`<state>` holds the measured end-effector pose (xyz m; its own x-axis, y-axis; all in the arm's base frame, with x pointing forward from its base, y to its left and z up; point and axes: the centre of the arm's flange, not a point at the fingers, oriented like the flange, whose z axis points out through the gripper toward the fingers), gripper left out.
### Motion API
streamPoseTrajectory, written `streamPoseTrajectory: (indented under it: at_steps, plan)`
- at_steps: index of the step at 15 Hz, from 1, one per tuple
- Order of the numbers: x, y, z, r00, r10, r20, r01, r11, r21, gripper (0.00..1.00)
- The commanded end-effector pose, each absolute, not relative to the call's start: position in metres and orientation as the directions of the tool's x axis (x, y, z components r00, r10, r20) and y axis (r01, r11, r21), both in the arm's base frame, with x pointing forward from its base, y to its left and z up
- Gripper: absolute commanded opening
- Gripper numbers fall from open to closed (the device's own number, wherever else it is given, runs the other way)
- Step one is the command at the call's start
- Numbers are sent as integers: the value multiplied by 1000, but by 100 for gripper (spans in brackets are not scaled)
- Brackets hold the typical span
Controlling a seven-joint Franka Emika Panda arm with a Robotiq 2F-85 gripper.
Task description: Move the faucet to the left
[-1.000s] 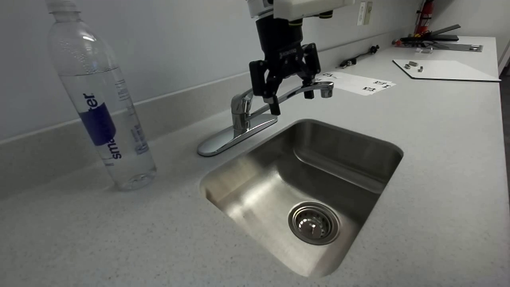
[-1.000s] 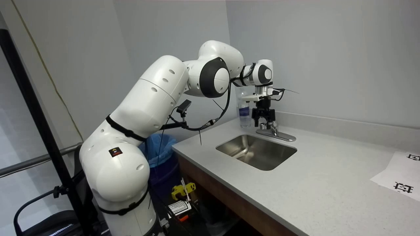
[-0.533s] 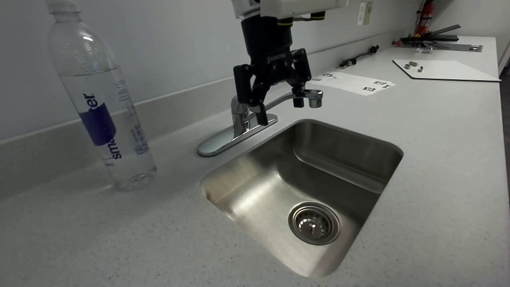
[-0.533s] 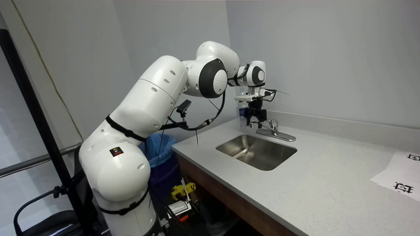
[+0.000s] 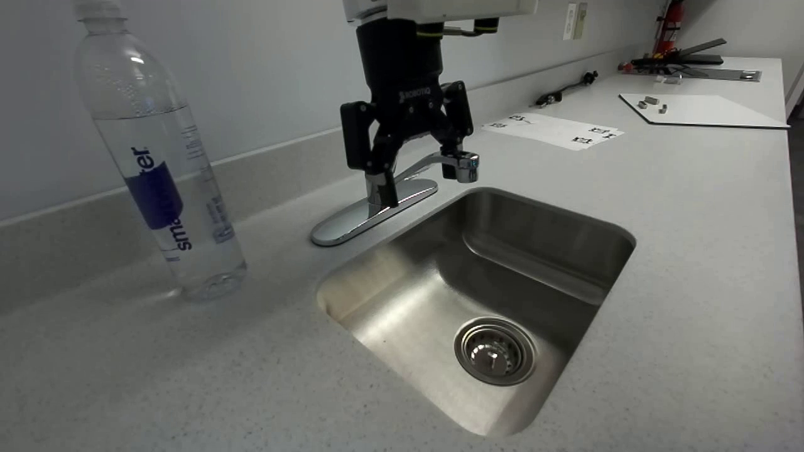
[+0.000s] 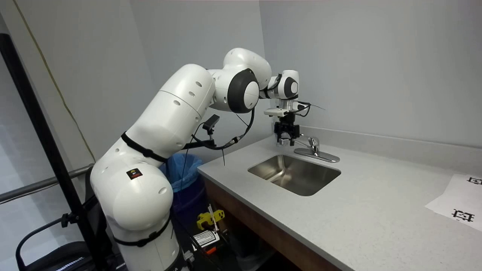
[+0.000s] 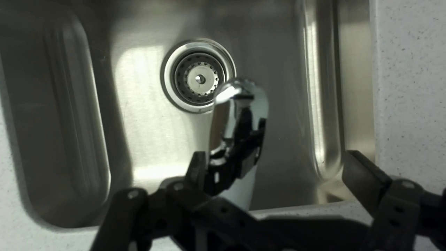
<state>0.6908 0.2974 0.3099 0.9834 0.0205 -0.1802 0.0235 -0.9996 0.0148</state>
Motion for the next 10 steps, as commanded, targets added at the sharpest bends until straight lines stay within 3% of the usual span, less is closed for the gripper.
streamPoseTrajectory:
  at_steps: [1,10]
  plan:
    - [688,313,307,981,19,-194,3,-997,-83,100]
    - [699,325,301,969,0,-248,-56,-974,-218,100]
